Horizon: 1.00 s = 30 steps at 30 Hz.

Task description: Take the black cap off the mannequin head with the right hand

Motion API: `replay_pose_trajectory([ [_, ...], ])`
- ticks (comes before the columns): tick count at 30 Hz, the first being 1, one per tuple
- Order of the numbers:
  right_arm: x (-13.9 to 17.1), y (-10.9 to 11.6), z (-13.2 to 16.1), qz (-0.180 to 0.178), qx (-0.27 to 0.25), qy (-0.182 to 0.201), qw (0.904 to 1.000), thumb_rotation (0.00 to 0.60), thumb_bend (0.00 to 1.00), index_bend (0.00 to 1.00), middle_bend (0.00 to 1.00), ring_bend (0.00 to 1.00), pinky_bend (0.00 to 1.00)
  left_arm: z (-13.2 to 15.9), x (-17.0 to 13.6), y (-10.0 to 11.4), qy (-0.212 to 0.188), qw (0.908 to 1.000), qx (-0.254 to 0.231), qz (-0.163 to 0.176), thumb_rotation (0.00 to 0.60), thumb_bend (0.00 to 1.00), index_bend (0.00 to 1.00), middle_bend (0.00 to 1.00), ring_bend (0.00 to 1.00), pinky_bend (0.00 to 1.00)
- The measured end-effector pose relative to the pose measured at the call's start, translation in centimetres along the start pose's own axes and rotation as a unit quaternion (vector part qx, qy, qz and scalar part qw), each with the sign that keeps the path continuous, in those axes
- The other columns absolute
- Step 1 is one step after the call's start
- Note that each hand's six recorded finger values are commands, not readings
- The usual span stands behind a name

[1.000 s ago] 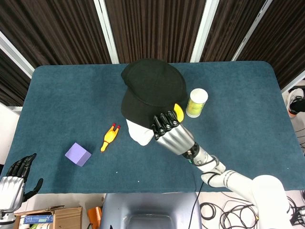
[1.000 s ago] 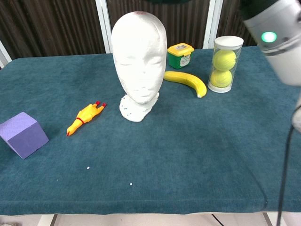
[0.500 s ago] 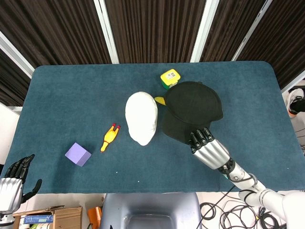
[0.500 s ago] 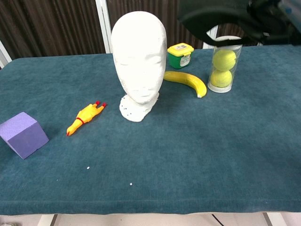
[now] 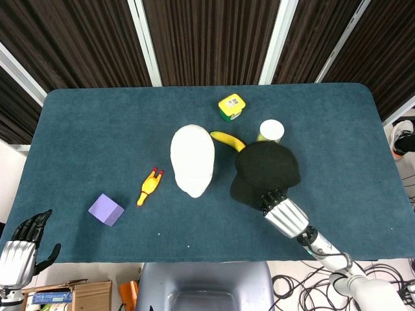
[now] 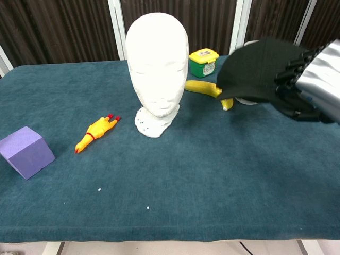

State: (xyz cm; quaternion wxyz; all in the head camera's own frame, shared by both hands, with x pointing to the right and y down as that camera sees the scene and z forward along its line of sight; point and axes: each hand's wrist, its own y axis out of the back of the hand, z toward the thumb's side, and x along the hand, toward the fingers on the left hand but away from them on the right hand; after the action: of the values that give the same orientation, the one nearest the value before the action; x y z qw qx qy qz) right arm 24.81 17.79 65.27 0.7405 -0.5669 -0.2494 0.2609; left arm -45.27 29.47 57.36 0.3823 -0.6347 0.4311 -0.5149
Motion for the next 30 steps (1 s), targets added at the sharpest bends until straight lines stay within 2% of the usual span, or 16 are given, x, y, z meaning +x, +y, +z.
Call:
replay_pose_trajectory([
  [2,0.2,-0.2,0.2,0.006,-0.005,0.000,1.0000,0.600,0.30,0.48,0.54,0.51,0.72,0.0,0.0,-0.1,0.000,1.0000,0.000,-0.003,0.600,0.36,0.02,0.17,0.15,0.22],
  [3,0.4,-0.5,0.3,0.014,-0.009,0.000,0.9999,0.600,0.24,0.36,0.47,0.44,0.70,0.0,0.0,-0.1,0.000,1.0000,0.000,-0.004,0.600,0.36,0.02,0.17,0.15,0.22],
  [5,1.1,-1.5,0.5,0.047,-0.027,-0.003,0.9985,0.600,0.14,0.09,0.28,0.26,0.61,-0.2,-0.1,-0.2,0.004,1.0000,0.002,-0.006,0.600,0.36,0.02,0.17,0.15,0.22],
  [7,2.0,-3.0,1.0,0.096,-0.050,-0.008,0.9941,0.600,0.09,0.00,0.17,0.16,0.53,-0.3,-0.1,-0.2,0.007,0.9999,0.002,-0.008,0.600,0.36,0.02,0.16,0.15,0.22],
  [9,3.0,-4.3,1.6,0.145,-0.081,-0.012,0.9861,0.600,0.07,0.00,0.12,0.12,0.49,-0.3,-0.1,-0.3,0.008,0.9999,0.002,-0.009,0.600,0.36,0.02,0.16,0.15,0.22],
  [12,4.1,-4.8,2.7,0.190,-0.130,-0.018,0.9730,0.600,0.04,0.00,0.05,0.07,0.44,-0.4,-0.1,-0.4,0.008,0.9999,0.001,-0.011,0.600,0.36,0.02,0.16,0.15,0.22],
  [18,6.7,-3.3,4.1,0.258,-0.199,-0.015,0.9453,0.600,0.00,0.00,0.00,0.00,0.32,-0.6,-0.2,-0.5,0.010,0.9999,-0.001,-0.014,0.600,0.37,0.02,0.16,0.15,0.22],
  [22,9.1,-2.0,4.4,0.312,-0.213,0.001,0.9260,0.600,0.00,0.00,0.00,0.00,0.20,-0.7,-0.5,-0.3,0.012,0.9999,-0.003,-0.011,0.600,0.36,0.02,0.16,0.15,0.22],
  [24,10.1,-1.1,4.6,0.338,-0.223,0.007,0.9143,0.600,0.00,0.00,0.00,0.00,0.17,-0.8,-0.6,-0.2,0.013,0.9999,-0.004,-0.008,0.600,0.36,0.02,0.16,0.15,0.22],
  [27,11.1,0.8,4.1,0.357,-0.244,0.003,0.9018,0.600,0.00,0.00,0.00,0.00,0.16,-0.9,-0.8,0.2,0.014,0.9999,-0.005,-0.001,0.600,0.36,0.02,0.16,0.15,0.21],
  [30,11.5,2.8,2.7,0.346,-0.252,-0.023,0.9036,0.600,0.00,0.00,0.00,0.00,0.14,-1.1,-1.1,0.8,0.021,0.9997,-0.003,0.006,0.600,0.37,0.02,0.13,0.12,0.19],
])
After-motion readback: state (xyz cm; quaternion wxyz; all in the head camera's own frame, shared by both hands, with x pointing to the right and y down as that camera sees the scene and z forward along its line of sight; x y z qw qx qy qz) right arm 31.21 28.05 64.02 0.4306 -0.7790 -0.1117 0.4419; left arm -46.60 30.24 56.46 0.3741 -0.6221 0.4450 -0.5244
